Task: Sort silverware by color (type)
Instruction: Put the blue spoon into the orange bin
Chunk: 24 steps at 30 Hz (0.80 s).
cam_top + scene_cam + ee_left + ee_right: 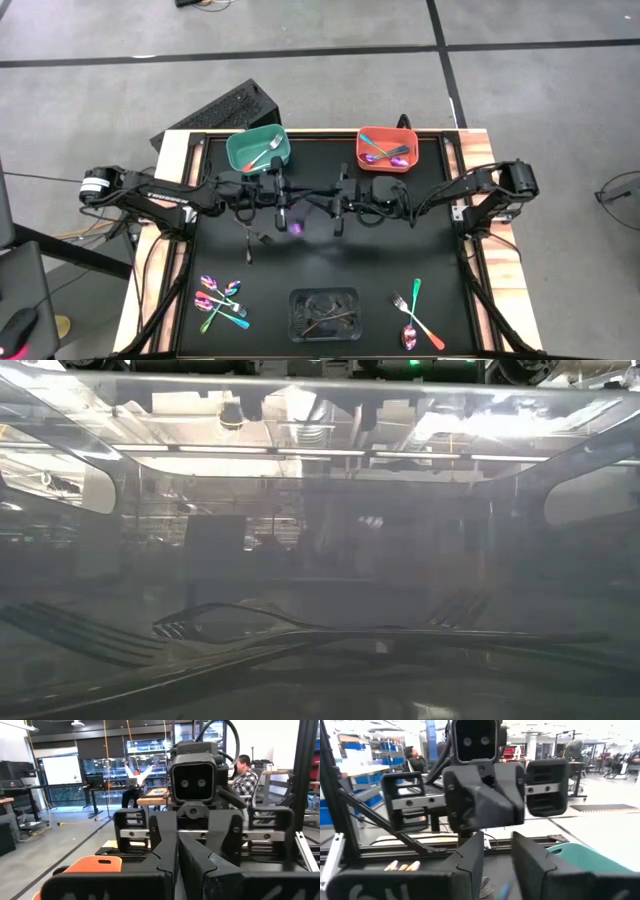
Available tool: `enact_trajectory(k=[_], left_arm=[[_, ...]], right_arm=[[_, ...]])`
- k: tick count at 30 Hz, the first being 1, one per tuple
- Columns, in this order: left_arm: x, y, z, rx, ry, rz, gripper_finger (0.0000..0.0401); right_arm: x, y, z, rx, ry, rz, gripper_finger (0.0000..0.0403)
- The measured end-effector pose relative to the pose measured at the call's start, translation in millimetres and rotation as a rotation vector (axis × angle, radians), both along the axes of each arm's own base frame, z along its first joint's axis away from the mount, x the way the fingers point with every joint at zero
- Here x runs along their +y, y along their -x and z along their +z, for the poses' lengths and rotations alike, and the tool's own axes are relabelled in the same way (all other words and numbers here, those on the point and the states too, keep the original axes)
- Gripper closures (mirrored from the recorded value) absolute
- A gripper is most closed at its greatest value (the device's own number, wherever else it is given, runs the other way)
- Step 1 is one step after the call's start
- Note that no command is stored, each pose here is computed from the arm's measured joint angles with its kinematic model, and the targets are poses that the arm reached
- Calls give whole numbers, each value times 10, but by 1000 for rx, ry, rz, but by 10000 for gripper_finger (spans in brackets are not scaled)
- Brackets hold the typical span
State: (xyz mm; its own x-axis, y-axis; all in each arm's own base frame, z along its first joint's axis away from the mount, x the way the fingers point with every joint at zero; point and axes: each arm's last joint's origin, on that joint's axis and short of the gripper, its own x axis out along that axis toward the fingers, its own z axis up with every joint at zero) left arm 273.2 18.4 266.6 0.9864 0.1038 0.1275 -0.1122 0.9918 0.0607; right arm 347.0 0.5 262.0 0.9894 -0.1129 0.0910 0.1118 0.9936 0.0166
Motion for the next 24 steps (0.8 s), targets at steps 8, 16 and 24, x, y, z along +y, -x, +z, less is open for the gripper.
enact_trajectory(k=[8, 16, 24], left_arm=[[3, -3, -27, 29, -3, 1, 394], [14, 11, -305, 318, 6, 44, 393], [45, 129, -601, 634, 78, 192, 390]], right_arm=[[-9, -1, -70, 74, -17, -80, 289], [-148, 44, -485, 414, -293, -172, 299], [-74, -74, -902, 578, -393, -118, 300]])
